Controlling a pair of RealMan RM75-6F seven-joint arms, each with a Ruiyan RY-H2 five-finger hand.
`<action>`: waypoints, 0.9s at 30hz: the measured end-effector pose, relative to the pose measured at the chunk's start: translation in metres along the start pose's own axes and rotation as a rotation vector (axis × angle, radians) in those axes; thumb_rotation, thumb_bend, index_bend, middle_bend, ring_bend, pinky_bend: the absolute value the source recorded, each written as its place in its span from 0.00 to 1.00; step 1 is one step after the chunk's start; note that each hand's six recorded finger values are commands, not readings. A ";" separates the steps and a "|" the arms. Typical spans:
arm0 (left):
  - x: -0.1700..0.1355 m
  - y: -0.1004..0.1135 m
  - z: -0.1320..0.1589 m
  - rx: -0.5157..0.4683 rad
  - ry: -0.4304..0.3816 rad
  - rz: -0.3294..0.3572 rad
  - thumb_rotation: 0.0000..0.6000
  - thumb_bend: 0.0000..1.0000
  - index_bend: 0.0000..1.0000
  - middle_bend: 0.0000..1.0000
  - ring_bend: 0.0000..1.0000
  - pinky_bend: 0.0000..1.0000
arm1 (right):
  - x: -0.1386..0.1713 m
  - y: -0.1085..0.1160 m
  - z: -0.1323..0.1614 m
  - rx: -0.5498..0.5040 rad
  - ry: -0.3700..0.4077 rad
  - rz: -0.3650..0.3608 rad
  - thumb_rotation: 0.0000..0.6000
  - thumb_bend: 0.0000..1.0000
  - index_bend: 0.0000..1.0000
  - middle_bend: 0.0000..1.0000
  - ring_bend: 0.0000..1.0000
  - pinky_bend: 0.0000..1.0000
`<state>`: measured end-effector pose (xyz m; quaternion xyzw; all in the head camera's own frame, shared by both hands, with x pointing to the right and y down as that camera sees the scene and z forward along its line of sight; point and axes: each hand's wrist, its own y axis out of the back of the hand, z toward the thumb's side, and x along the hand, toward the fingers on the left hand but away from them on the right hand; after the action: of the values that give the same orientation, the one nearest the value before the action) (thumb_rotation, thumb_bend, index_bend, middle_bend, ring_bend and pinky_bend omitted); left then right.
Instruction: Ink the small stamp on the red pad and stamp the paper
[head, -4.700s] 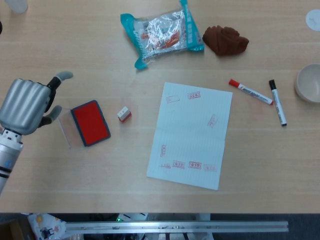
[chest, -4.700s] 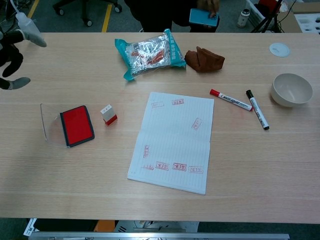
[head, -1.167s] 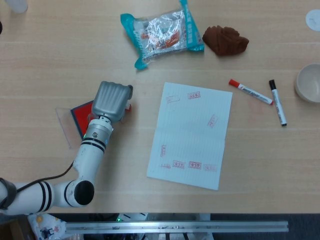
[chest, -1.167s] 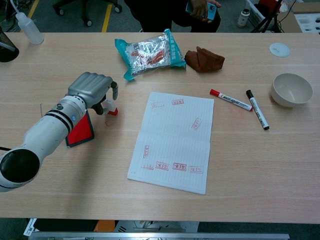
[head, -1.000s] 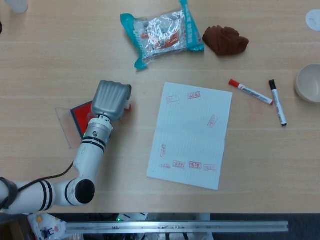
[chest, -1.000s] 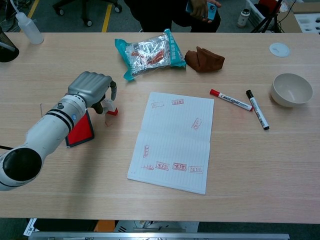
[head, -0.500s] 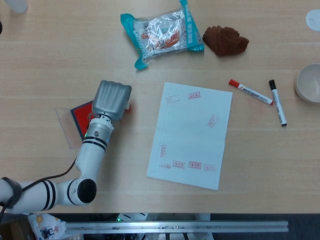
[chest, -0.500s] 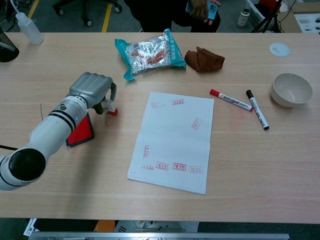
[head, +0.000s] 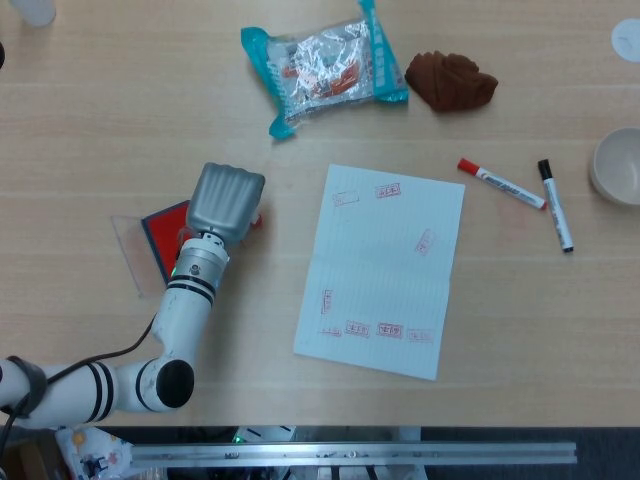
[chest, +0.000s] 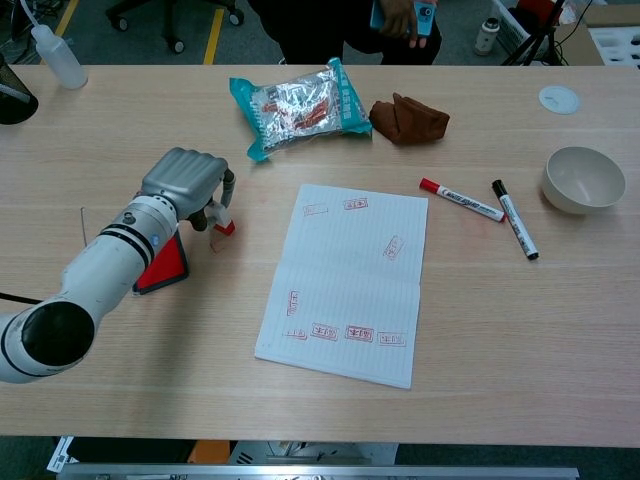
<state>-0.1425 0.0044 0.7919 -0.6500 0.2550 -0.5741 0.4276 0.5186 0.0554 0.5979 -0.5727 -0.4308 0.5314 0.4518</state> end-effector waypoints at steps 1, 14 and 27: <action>0.000 0.000 0.000 0.000 0.000 0.000 1.00 0.26 0.57 1.00 1.00 1.00 | 0.000 0.000 0.000 -0.001 0.000 -0.001 1.00 0.21 0.20 0.33 0.18 0.19; -0.001 0.001 0.001 -0.009 -0.011 0.011 1.00 0.26 0.60 1.00 1.00 1.00 | 0.001 0.001 -0.001 -0.002 -0.001 -0.004 1.00 0.21 0.20 0.33 0.18 0.19; -0.010 0.016 -0.006 0.035 -0.048 0.064 1.00 0.27 0.61 1.00 1.00 1.00 | 0.000 0.001 0.002 -0.006 0.007 -0.007 1.00 0.21 0.20 0.33 0.18 0.19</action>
<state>-0.1478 0.0036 0.7731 -0.6475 0.2552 -0.5486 0.4633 0.5167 0.0551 0.5970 -0.5746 -0.4328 0.5264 0.4533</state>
